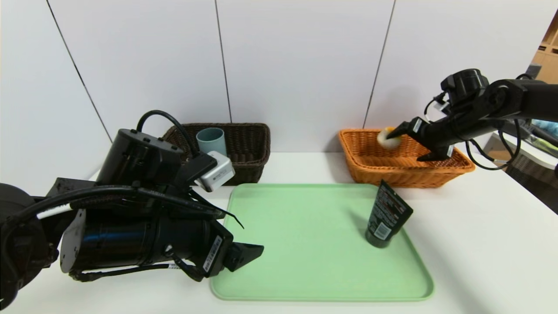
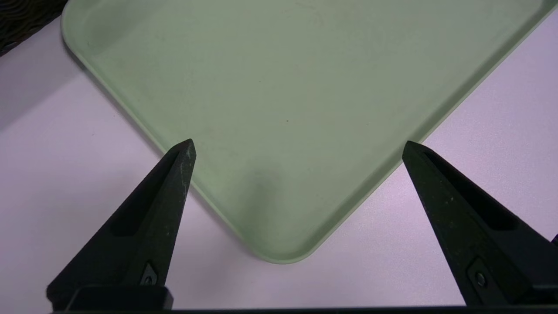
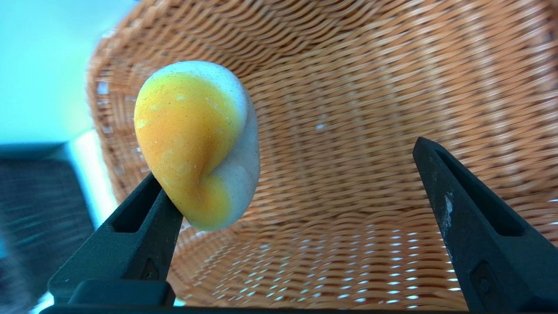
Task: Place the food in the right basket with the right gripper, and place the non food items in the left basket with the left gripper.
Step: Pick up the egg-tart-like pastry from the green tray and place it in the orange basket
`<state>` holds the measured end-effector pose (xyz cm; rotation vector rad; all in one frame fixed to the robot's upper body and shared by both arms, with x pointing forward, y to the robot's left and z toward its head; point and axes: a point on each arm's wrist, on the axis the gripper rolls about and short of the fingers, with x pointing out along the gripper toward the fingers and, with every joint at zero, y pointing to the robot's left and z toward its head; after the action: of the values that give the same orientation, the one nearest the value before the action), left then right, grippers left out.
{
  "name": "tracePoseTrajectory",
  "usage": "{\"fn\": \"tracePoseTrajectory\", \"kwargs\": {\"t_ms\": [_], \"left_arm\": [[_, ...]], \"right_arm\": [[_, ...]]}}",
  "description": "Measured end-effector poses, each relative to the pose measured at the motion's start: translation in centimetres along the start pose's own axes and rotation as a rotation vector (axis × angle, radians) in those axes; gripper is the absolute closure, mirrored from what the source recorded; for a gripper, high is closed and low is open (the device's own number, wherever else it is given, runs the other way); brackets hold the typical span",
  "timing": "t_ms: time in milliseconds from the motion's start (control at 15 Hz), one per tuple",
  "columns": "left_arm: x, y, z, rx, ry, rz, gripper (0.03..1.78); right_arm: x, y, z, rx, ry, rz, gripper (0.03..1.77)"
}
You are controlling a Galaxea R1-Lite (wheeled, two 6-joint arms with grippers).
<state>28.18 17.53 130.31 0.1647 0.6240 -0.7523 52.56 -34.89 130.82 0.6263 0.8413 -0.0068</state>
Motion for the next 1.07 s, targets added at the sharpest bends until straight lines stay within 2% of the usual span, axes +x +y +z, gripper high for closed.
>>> {"fn": "tracePoseTrajectory", "kwargs": {"t_ms": [200,333,533,667,800,867,1000,1067], "left_arm": [[0.1,0.0,0.0,0.0,0.003,0.001,0.12],[0.2,0.0,-0.1,-0.001,0.006,0.002,0.12],[0.2,0.0,0.0,-0.001,0.005,0.001,0.12],[0.2,0.0,0.0,-0.001,0.005,0.001,0.12],[0.1,0.0,0.0,-0.001,0.005,0.001,0.12],[0.1,0.0,0.0,0.0,0.003,0.001,0.12],[0.1,0.0,0.0,0.0,0.002,0.001,0.12],[0.1,0.0,0.0,0.0,0.002,0.001,0.12]], "right_arm": [[-0.2,-0.4,0.3,0.012,-0.007,0.003,0.11],[-0.1,-0.4,0.4,-0.004,-0.036,-0.032,0.11],[0.1,0.2,0.6,-0.082,-0.141,-0.13,0.11],[-0.2,0.7,0.5,-0.117,-0.157,-0.137,0.11],[-0.2,1.1,0.3,-0.156,-0.178,-0.188,0.11],[-0.3,1.2,0.2,-0.164,-0.177,-0.192,0.11],[-0.5,1.5,0.1,-0.17,-0.155,-0.149,0.11],[-0.4,1.6,-0.1,-0.172,-0.16,-0.172,0.11]]}}
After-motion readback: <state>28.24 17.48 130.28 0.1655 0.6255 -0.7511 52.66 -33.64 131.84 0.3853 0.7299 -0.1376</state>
